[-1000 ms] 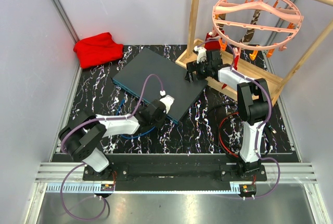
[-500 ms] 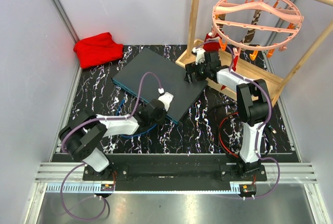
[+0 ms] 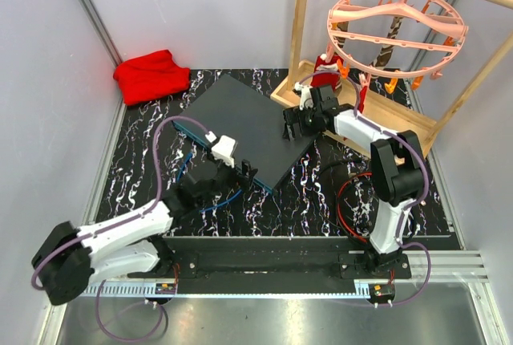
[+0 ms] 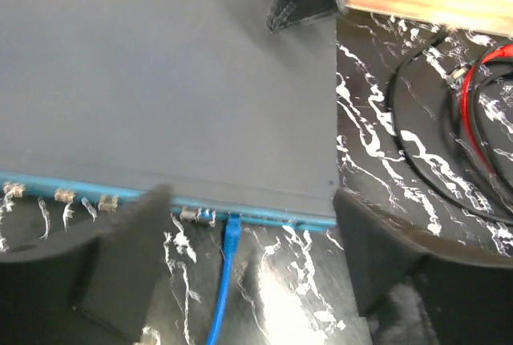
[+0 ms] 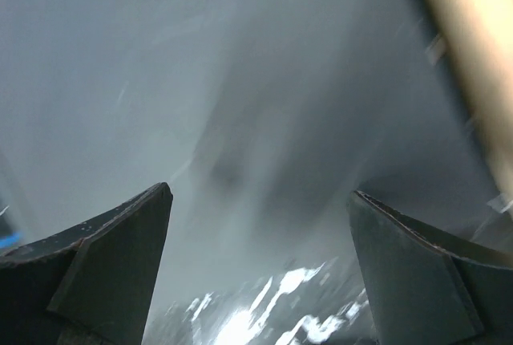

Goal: Insert the plug into the switch port
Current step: Insert the connector into the switch port.

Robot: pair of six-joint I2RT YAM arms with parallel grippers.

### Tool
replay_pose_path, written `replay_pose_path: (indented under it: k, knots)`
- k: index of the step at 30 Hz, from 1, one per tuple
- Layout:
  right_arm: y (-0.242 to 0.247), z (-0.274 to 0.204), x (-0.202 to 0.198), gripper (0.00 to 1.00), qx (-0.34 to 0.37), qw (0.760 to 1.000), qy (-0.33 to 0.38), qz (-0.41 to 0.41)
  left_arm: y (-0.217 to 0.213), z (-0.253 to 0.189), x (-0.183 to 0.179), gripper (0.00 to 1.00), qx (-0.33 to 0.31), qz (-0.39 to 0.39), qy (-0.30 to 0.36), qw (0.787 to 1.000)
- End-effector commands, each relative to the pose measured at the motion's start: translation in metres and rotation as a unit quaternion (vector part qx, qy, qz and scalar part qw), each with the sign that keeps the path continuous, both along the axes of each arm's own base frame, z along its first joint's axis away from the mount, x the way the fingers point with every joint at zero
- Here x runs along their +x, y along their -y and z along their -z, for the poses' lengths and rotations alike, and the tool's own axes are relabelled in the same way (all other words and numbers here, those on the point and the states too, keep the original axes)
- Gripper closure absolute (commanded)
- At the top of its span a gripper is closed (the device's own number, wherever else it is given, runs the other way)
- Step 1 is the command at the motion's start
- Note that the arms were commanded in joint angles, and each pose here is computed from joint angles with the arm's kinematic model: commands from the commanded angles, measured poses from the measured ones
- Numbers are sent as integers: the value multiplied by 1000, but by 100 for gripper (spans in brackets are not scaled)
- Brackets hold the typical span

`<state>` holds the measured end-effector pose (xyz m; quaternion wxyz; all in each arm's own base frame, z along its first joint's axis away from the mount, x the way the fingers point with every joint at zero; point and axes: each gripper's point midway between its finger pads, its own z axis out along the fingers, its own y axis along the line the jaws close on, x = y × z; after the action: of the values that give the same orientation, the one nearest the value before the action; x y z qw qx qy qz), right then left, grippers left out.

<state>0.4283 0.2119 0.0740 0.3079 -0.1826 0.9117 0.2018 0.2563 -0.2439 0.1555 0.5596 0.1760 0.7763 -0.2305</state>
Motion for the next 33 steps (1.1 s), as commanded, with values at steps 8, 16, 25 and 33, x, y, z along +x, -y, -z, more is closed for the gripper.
replay_pose_path:
  k: [8, 16, 25, 33]
  knots:
    - [24, -19, -109, 2, 28, 988, -118, 96, -67, -59, -6, 1, 29, -83, 35, 995]
    - [99, -10, -137, 8, -23, 941, -107, 320, -80, -90, -9, 1, 80, -69, 87, 991]
    - [112, 17, -118, 21, -34, 912, -119, 392, -86, -89, -13, 1, 74, -73, 94, 990]
    - [97, 49, -97, 46, -27, 910, -146, 387, -83, -91, -15, 1, 70, -62, 91, 991]
